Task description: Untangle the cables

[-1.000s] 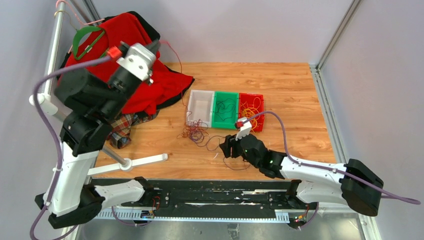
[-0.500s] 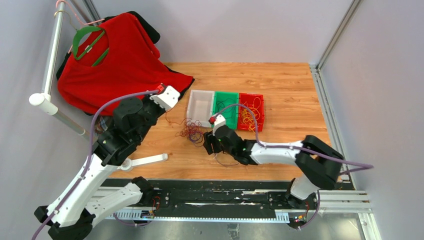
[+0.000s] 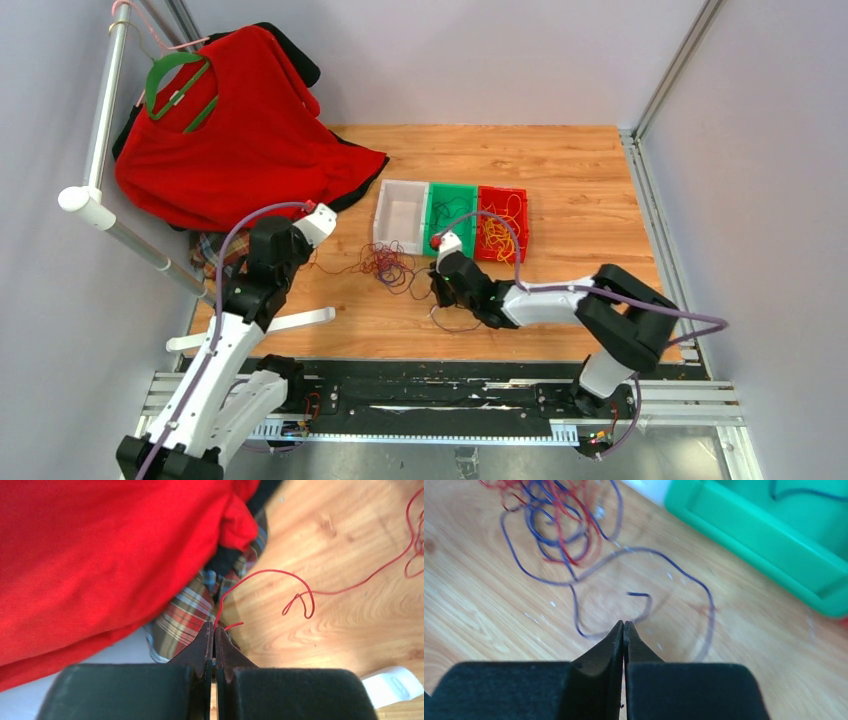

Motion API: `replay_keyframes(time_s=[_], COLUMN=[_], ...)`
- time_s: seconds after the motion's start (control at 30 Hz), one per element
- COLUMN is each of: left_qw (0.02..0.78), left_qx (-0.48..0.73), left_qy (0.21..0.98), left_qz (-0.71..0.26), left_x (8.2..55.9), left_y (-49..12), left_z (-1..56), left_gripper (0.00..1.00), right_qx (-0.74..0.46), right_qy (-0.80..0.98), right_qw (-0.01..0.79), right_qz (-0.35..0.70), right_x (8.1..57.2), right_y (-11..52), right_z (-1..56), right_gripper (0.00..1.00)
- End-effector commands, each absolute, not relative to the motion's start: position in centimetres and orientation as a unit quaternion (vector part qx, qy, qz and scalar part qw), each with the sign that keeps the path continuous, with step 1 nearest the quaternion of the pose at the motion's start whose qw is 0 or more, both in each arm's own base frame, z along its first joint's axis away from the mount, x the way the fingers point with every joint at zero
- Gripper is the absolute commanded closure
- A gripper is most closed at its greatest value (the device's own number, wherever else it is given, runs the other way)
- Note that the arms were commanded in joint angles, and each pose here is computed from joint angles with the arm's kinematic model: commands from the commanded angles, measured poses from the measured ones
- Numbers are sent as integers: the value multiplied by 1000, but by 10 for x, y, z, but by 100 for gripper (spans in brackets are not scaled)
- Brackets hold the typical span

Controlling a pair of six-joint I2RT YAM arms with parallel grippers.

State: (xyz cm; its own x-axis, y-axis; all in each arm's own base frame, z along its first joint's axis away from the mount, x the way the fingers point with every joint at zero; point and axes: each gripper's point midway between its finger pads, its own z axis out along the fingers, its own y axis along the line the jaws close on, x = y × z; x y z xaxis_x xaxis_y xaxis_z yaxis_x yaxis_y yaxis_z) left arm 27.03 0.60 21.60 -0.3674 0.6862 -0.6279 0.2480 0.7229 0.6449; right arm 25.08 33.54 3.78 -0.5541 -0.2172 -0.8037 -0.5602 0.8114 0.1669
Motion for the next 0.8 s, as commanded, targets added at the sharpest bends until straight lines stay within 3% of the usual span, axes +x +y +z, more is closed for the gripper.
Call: replay_keyframes(time_s=[0.0, 0.1, 0.13, 0.23, 0.3, 0.5, 0.77], left_qw=[468, 426, 416, 378, 364, 346, 287], left_qx=[318, 346, 353, 396, 420, 511, 551], left_qy=[798, 813, 817, 825, 827, 785, 782], left_qz=[208, 194, 186, 140, 84, -63, -54], left_x=[286, 291, 292, 290, 287, 273, 303], left_y=[4, -1, -3, -19, -37, -92, -92], left_z=[187, 157, 150, 129, 124, 117, 66], left_gripper=[98, 92, 84, 33, 18, 14, 20], right_qx=[-203, -191, -185, -163, -161, -159, -157], right_qy=[858, 862, 865, 863, 858, 853, 847], right_qw=[436, 442, 443, 457, 466, 473, 478], right_qz=[182, 159, 148, 143, 145, 154, 173], right_x=[247, 239, 237, 235, 235, 241, 245], right_y=[294, 264, 251, 231, 228, 236, 249], right_z=[47, 48, 47, 57, 64, 79, 92], right_gripper=[99, 99, 99, 99, 99, 88, 82])
